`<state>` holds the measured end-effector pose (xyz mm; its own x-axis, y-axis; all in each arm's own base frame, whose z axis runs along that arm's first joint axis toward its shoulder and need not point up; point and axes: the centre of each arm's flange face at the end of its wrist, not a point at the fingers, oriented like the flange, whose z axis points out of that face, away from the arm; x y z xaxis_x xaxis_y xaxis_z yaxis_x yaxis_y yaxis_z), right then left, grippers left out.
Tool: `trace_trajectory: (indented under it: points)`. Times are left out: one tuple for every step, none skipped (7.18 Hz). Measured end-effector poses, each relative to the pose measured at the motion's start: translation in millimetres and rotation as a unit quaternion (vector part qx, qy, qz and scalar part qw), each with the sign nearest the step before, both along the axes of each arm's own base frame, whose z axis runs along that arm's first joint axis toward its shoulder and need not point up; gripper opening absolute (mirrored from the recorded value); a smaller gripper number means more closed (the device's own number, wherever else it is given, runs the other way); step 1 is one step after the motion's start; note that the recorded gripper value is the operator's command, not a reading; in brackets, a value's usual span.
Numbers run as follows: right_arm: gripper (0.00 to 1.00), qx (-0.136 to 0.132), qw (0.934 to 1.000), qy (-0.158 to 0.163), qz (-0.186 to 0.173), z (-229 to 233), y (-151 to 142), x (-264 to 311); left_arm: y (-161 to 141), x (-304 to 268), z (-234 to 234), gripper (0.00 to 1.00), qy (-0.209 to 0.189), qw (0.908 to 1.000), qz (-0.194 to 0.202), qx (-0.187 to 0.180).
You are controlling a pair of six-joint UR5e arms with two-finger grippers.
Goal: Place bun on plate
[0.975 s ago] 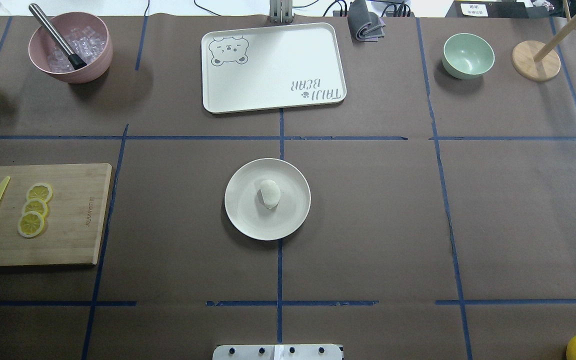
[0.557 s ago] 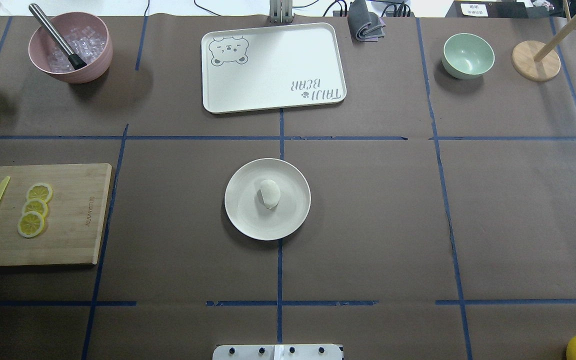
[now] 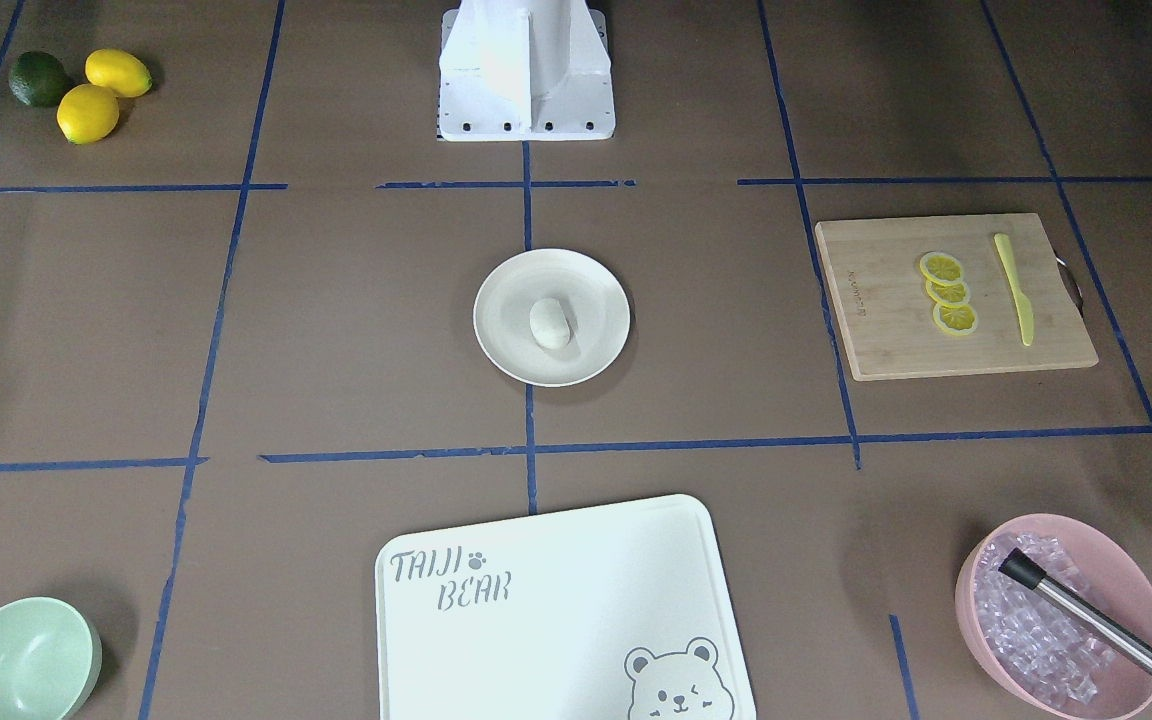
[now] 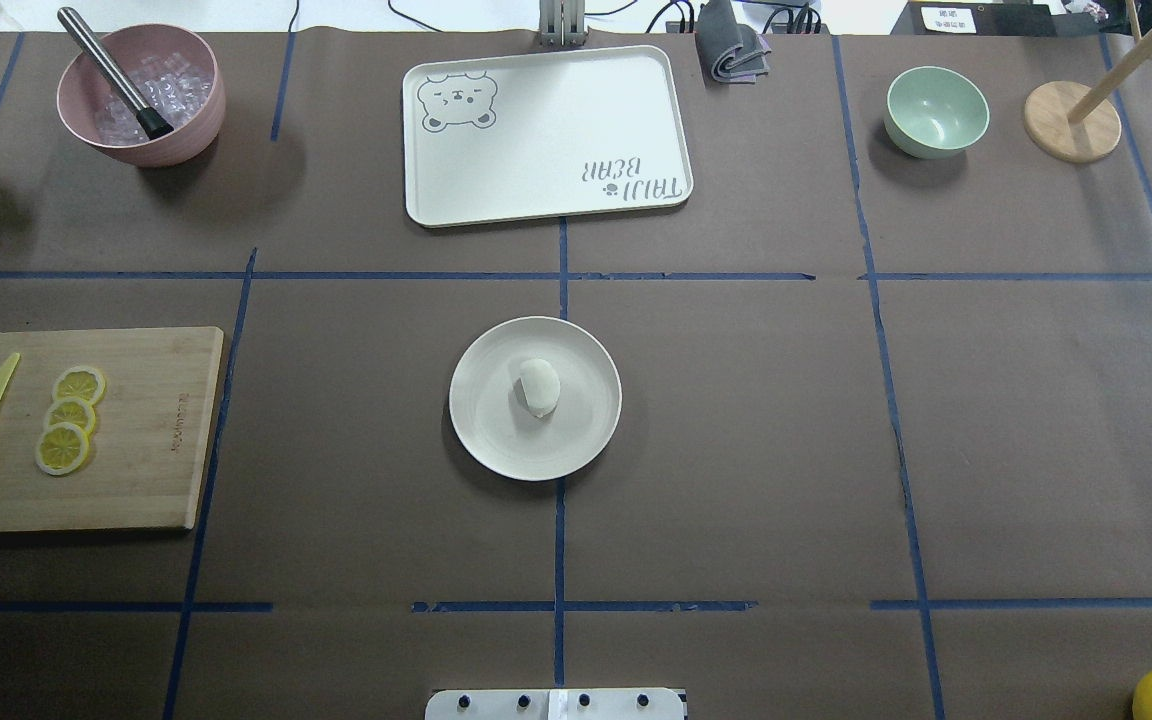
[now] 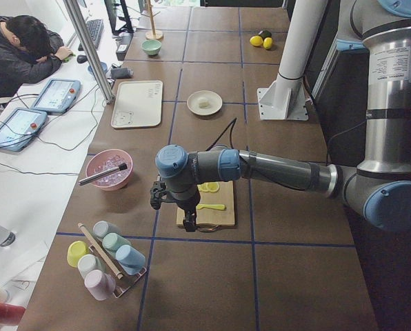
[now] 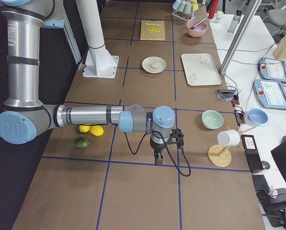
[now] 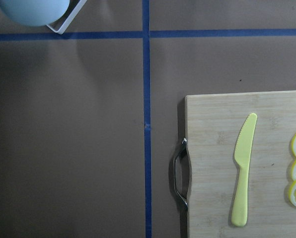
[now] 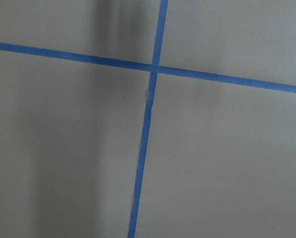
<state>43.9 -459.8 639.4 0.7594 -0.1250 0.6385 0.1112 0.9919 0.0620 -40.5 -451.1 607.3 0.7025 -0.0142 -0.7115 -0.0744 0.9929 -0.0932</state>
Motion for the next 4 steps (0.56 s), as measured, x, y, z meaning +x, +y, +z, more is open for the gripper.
trace_trajectory:
  points:
    - [1.00,-0.001,1.0000,0.000,0.000,1.0,1.2,0.1,1.1,-6.4,1.3,1.00,0.001,1.0000,-0.003,0.005]
    - [1.00,-0.002,1.0000,0.000,0.000,1.9,2.1,0.0,1.8,-13.9,5.1,1.00,0.003,0.9998,0.002,0.019]
    - [1.00,-0.003,1.0000,0.000,0.000,2.5,2.4,-0.1,2.5,-20.8,11.2,1.00,0.005,0.9995,0.009,0.031]
    - [1.00,-0.003,1.0000,0.000,0.000,2.8,2.7,-0.1,2.4,-24.4,13.8,1.00,0.005,0.9992,0.012,0.037]
